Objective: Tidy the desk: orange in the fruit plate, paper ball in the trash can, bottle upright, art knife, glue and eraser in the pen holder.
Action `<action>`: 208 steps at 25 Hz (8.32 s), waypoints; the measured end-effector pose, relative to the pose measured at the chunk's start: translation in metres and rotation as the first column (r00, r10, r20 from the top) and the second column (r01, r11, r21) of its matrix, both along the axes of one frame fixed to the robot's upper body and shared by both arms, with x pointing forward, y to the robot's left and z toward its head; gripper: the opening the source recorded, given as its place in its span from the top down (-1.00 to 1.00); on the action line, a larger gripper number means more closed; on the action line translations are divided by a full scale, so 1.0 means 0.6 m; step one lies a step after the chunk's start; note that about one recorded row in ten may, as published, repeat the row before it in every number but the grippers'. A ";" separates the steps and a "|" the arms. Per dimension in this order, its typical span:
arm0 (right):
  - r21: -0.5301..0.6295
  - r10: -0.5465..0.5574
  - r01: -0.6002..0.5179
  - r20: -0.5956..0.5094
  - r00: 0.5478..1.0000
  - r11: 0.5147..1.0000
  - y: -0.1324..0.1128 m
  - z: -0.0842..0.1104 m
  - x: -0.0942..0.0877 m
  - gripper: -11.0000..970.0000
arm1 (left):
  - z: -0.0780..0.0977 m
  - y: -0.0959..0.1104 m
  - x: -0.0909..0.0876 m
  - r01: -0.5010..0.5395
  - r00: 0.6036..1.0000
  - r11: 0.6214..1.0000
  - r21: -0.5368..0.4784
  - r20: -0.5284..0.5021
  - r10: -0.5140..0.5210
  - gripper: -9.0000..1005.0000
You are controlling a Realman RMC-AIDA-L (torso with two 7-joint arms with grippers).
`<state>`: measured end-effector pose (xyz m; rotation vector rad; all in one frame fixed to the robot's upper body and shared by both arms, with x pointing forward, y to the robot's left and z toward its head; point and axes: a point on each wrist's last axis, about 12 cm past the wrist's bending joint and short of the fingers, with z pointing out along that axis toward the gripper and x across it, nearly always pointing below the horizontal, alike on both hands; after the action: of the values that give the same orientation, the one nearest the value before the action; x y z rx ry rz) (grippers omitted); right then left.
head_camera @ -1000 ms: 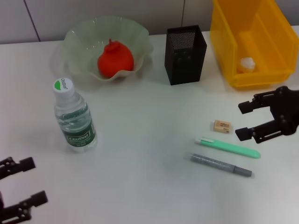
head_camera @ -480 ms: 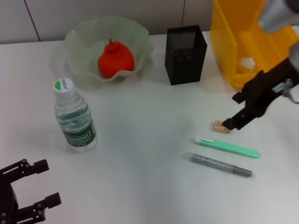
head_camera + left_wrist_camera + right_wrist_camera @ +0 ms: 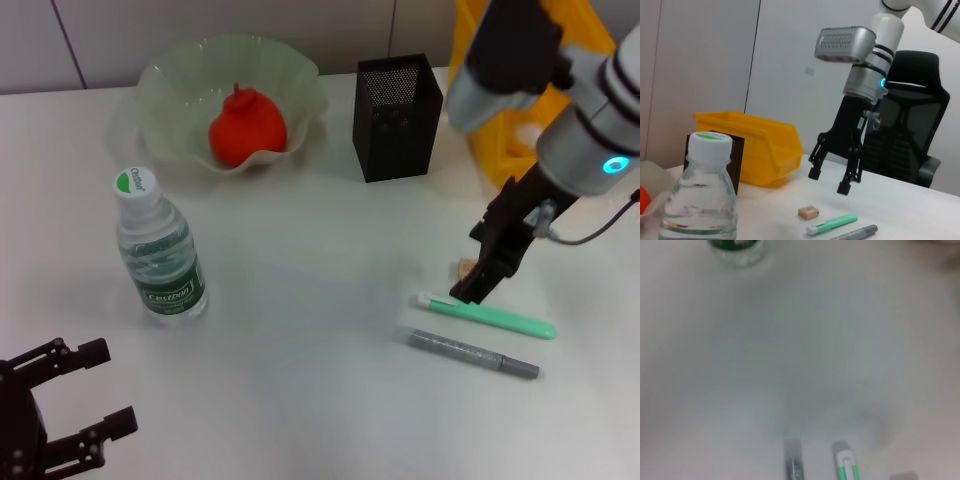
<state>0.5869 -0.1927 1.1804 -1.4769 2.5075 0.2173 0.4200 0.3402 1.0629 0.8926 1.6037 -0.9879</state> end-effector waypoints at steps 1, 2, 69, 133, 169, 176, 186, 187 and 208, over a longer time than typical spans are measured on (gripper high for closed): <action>-0.018 0.003 -0.003 -0.003 1.000 1.000 0.004 -0.007 0.000 -0.74 | 0.000 0.000 0.000 -0.001 1.000 1.000 0.000 0.000 0.001 -0.54; -0.036 0.007 -0.007 -0.004 1.000 0.999 0.008 -0.014 0.000 -0.74 | -0.001 -0.001 0.001 -0.004 1.000 1.000 0.002 -0.001 0.004 -0.54; -0.119 0.067 -0.069 -0.022 0.998 0.990 0.056 -0.097 0.004 0.58 | -0.008 -0.009 0.011 -0.026 1.000 1.000 0.012 0.000 0.026 -0.54; 0.653 -0.417 -0.087 0.574 0.705 0.752 -0.067 -0.047 0.112 0.51 | -0.014 -0.019 0.020 -0.066 0.998 0.998 -0.011 -0.012 0.066 -0.54; 0.330 -0.210 0.115 0.269 0.940 0.937 -0.068 0.103 -0.020 -0.11 | -0.013 -0.022 0.017 -0.044 0.999 0.999 -0.008 0.022 0.044 -0.54; 0.237 -0.183 0.147 0.141 0.973 0.960 -0.068 0.068 -0.029 -0.10 | -0.013 -0.023 0.018 -0.042 0.999 0.999 -0.005 0.022 0.042 -0.54; 0.109 -0.140 0.133 0.067 0.988 0.985 -0.046 -0.003 -0.003 -0.10 | -0.010 -0.027 0.029 -0.033 0.999 0.999 -0.005 0.025 0.033 -0.54; 0.096 -0.129 0.123 0.064 0.990 0.988 -0.040 -0.012 0.000 -0.10 | -0.010 -0.027 0.029 -0.033 0.999 0.999 -0.005 0.024 0.033 -0.54; -0.073 -0.023 0.025 0.026 0.999 0.997 -0.017 -0.064 0.038 -0.28 | -0.015 -0.027 0.025 -0.047 0.999 0.999 -0.014 0.010 0.047 -0.54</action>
<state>0.6094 -0.2028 1.1420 -1.4665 2.5371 0.1024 0.4352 0.3240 1.0542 0.8461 1.6007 -0.9589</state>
